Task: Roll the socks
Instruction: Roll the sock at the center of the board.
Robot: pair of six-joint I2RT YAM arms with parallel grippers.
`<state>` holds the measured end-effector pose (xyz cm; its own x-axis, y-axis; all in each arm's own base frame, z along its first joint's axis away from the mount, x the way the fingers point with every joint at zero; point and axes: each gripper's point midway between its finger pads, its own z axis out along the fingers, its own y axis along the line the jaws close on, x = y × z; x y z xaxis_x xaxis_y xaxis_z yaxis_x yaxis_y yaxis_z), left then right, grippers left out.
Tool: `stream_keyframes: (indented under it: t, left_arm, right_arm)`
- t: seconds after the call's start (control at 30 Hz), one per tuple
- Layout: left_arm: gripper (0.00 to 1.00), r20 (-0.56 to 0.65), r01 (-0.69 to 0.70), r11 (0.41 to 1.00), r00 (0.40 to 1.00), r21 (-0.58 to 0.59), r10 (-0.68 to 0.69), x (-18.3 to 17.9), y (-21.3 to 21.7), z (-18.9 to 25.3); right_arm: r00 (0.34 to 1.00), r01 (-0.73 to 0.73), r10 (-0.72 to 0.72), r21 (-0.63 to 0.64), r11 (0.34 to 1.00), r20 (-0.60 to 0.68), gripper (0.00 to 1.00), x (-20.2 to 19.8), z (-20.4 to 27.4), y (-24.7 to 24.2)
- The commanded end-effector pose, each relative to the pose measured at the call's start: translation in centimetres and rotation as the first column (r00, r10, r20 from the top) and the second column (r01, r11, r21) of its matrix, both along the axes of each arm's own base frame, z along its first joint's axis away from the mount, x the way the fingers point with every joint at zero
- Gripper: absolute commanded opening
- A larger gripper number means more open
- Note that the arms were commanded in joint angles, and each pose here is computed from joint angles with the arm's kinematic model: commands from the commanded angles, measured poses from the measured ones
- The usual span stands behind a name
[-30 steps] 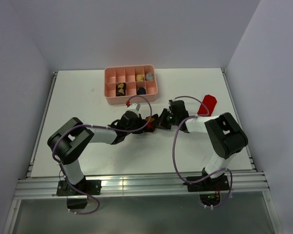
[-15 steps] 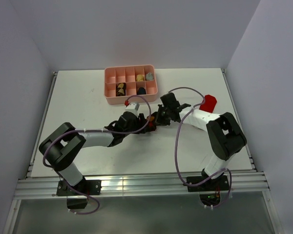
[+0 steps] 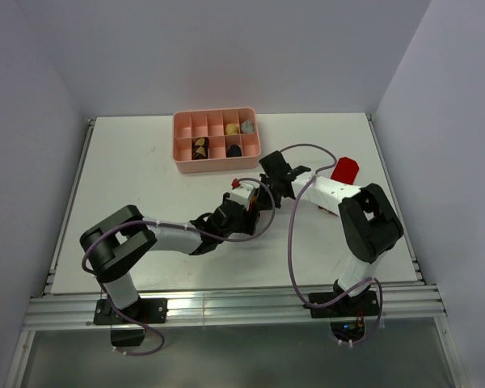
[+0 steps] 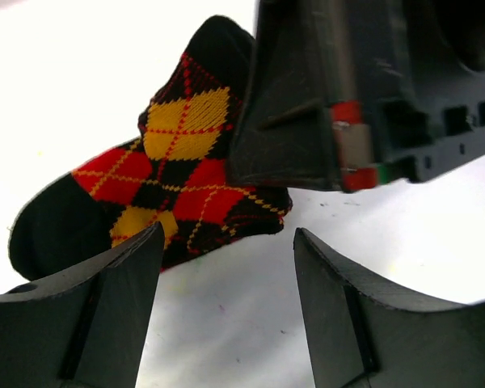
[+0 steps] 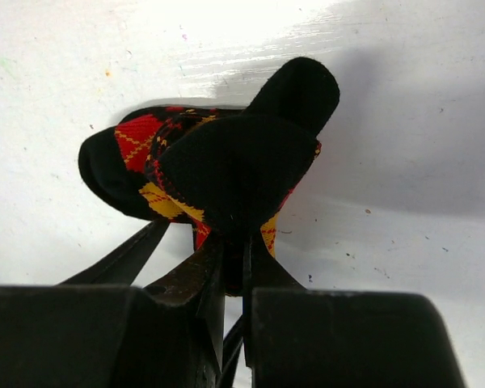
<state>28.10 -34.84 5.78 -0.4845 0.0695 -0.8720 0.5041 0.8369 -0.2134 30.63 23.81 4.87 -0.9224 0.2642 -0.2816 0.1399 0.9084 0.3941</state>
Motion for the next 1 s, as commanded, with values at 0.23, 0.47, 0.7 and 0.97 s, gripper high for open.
stream_keyframes:
  t: [0.23, 0.47, 0.7, 0.97]
  left_arm:
    - [0.70, 0.135, 0.034, 0.997, 0.990, 0.072, -0.043, 1.1, -3.2, 1.2]
    - [0.59, 0.054, 0.030, 0.997, 0.998, 0.071, -0.034, 0.5, -3.7, -0.8]
    - [0.23, -0.015, 0.013, 0.998, 1.000, 0.067, -0.012, -0.3, -3.1, -2.5]
    - [0.01, -0.080, -0.023, 1.000, 0.997, -0.012, 0.022, -0.5, -1.7, -2.7]
  right_arm:
    - [1.000, 0.008, -0.008, 0.014, 1.000, -0.015, 0.00, 0.3, 0.5, 0.9]
    - [1.000, 0.019, -0.018, 0.034, 0.999, -0.016, 0.00, 0.2, 0.4, 1.1]
    - [0.999, 0.033, -0.037, 0.126, 0.991, 0.031, 0.01, 0.6, 1.7, 2.1]
    - [0.981, 0.059, -0.096, 0.216, 0.975, 0.167, 0.24, 1.9, 5.8, 0.9]
